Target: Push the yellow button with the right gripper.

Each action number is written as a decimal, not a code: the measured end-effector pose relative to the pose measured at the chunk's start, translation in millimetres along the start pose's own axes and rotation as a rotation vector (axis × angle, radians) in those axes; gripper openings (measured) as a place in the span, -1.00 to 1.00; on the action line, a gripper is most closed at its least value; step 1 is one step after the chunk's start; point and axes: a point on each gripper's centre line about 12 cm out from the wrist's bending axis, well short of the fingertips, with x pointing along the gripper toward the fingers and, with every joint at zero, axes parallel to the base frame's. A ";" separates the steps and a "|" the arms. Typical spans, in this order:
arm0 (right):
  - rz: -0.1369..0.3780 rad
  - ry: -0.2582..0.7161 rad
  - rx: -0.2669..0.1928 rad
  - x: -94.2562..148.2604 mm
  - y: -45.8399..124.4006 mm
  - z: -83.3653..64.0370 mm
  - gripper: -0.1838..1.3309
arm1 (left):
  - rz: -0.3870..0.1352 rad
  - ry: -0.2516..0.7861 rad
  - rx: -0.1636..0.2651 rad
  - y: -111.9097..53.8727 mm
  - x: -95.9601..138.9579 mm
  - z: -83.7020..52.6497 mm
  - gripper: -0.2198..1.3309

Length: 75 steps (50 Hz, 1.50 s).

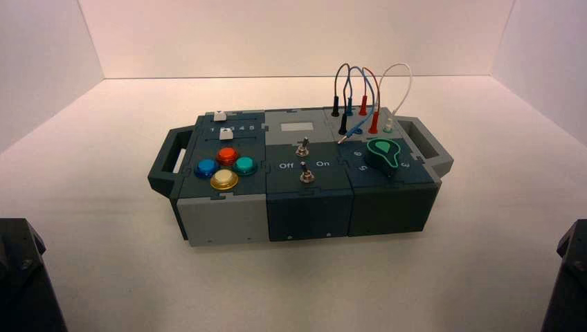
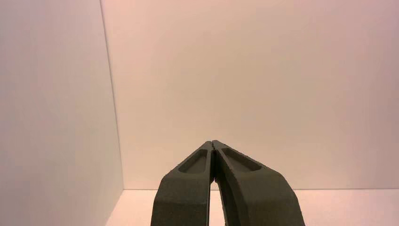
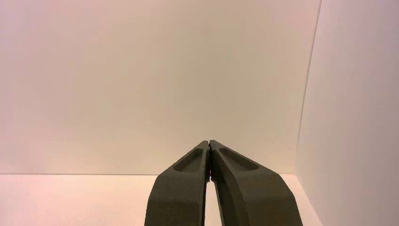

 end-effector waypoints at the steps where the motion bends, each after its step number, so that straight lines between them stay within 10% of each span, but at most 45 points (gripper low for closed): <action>1: 0.000 -0.002 0.001 0.0 0.0 0.2 -0.94 | 0.000 -0.002 0.000 0.0 0.1 0.6 -0.92; 18: 0.015 0.007 0.003 0.2 3.0 -0.9 -0.94 | 0.000 0.009 0.000 0.0 0.1 -0.6 -0.92; 31: 0.151 0.156 -0.001 7.1 32.2 -17.1 -0.94 | -0.031 0.200 -0.002 -6.1 4.9 -21.1 -0.92; 45: 0.503 0.547 -0.121 10.0 121.6 -58.8 -0.94 | -0.156 0.532 0.029 -33.6 18.9 -48.3 -0.92; 65: 0.716 0.929 -0.320 -1.0 203.7 -92.8 -0.94 | -0.256 0.937 0.106 -58.1 22.8 -55.0 -0.92; 75: 0.776 1.020 -0.350 -6.7 236.9 -102.2 -0.94 | -0.276 1.060 0.142 -60.6 19.2 -53.6 -0.92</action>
